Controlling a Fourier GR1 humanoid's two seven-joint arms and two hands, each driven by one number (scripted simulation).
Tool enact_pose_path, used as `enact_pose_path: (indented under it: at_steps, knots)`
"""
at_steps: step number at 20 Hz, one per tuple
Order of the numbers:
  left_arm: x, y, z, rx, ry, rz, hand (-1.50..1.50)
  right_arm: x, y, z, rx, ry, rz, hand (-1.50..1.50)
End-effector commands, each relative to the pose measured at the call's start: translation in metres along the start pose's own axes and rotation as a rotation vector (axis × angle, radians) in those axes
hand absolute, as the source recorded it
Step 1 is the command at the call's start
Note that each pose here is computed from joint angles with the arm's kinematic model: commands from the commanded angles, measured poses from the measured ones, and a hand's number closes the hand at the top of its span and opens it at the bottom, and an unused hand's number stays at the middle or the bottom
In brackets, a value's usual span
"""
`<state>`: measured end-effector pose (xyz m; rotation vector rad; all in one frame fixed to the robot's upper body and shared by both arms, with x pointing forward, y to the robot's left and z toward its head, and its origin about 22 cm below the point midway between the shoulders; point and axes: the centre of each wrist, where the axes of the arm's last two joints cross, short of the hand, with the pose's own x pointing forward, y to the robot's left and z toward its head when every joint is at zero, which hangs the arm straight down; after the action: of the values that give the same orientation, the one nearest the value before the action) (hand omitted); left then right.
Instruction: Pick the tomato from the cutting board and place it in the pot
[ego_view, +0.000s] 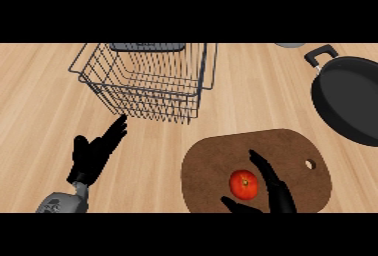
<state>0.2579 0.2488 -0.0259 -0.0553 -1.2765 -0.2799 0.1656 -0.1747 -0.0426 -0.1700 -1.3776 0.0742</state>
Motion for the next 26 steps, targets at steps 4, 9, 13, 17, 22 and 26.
enact_pose_path:
  at_steps: [4,9,13,17,22,26]
  knots:
    - [-0.003,-0.001,-0.008,-0.002,0.007,0.019,0.00,-0.024,0.023,-0.006,0.027,-0.009,0.012,1.50]
    - [-0.006,-0.008,-0.009,-0.001,-0.006,0.004,0.00,-0.043,0.020,-0.005,0.023,-0.049,-0.075,1.50]
    - [-0.004,-0.008,0.002,0.013,0.002,0.003,0.00,-0.052,-0.097,0.001,-0.120,-0.112,-0.033,1.50]
    - [-0.004,-0.001,0.005,0.054,0.005,0.021,0.00,-0.044,-0.207,0.014,-0.308,-0.131,0.053,1.50]
    - [-0.011,0.003,0.010,0.042,0.012,0.023,0.00,-0.031,-0.322,0.039,-0.492,-0.221,0.073,1.50]
    - [0.008,-0.008,0.003,-0.001,-0.010,0.003,0.00,-0.049,-0.374,0.065,-0.522,-0.221,0.085,1.50]
